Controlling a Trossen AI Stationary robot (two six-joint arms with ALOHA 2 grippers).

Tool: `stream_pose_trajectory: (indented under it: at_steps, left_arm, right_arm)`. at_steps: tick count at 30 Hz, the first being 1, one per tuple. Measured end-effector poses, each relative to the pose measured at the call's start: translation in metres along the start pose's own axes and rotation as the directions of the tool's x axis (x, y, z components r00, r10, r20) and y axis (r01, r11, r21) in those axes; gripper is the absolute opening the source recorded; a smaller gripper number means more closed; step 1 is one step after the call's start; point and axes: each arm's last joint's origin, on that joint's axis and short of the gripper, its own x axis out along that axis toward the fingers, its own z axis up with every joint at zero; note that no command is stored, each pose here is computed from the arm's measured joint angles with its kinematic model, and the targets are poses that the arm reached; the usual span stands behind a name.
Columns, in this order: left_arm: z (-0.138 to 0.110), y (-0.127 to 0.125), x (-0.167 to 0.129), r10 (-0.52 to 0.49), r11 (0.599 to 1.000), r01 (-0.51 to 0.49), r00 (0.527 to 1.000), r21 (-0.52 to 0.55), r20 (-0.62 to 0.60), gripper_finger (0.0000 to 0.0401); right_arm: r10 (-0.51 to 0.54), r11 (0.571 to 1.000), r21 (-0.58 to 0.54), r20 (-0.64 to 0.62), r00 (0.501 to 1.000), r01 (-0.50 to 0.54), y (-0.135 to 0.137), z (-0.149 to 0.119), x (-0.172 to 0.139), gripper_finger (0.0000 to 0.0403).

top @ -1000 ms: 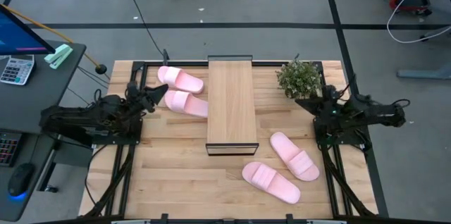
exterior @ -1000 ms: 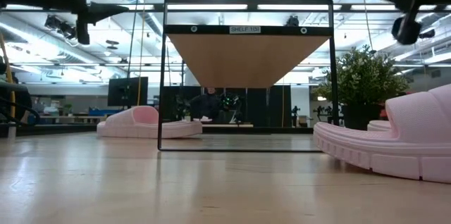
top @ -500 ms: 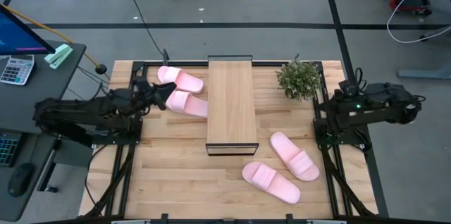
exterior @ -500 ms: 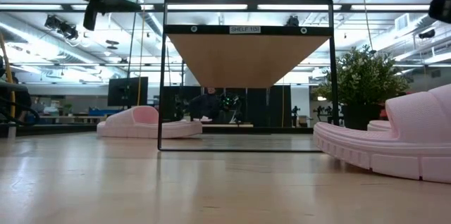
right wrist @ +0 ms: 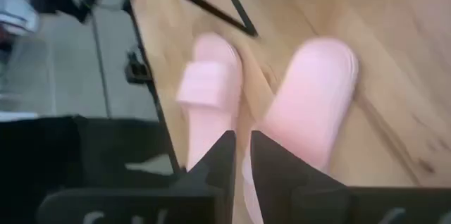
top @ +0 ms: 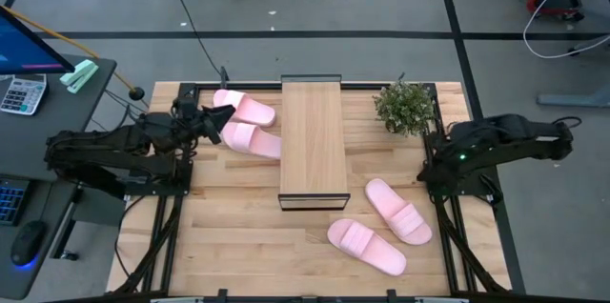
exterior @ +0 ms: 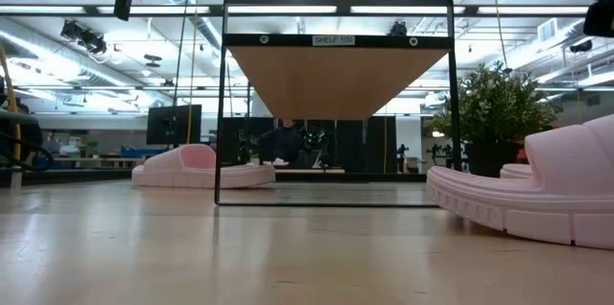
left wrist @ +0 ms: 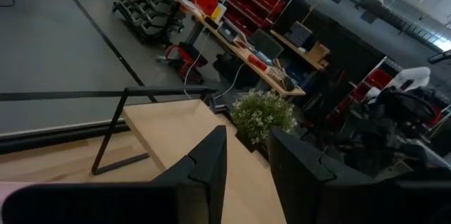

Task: Pick and place slides into the shelf
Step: Put the pink slipper on the shelf

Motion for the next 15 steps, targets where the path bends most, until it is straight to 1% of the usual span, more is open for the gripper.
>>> stream_pose_trajectory:
  at_steps: [3,8,15]
  left_arm:
    - [-0.003,0.002,0.000,0.020,1.000,-0.019,0.999,0.021,-0.025,0.0105]
    - [-0.005,0.004,0.000,0.034,0.999,-0.032,0.999,0.032,-0.042,0.0105]
    - [-0.005,0.004,0.000,0.037,0.998,-0.035,0.998,0.045,-0.047,0.0103]
  right_arm:
    - [-0.022,1.000,0.015,-0.077,0.997,0.023,0.002,0.003,0.011,0.0065]
    - [-0.016,1.000,0.003,-0.183,0.983,0.017,0.005,0.007,0.023,0.0079]
    - [0.018,1.000,-0.007,-0.266,0.964,-0.020,0.008,0.008,0.029,0.0105]
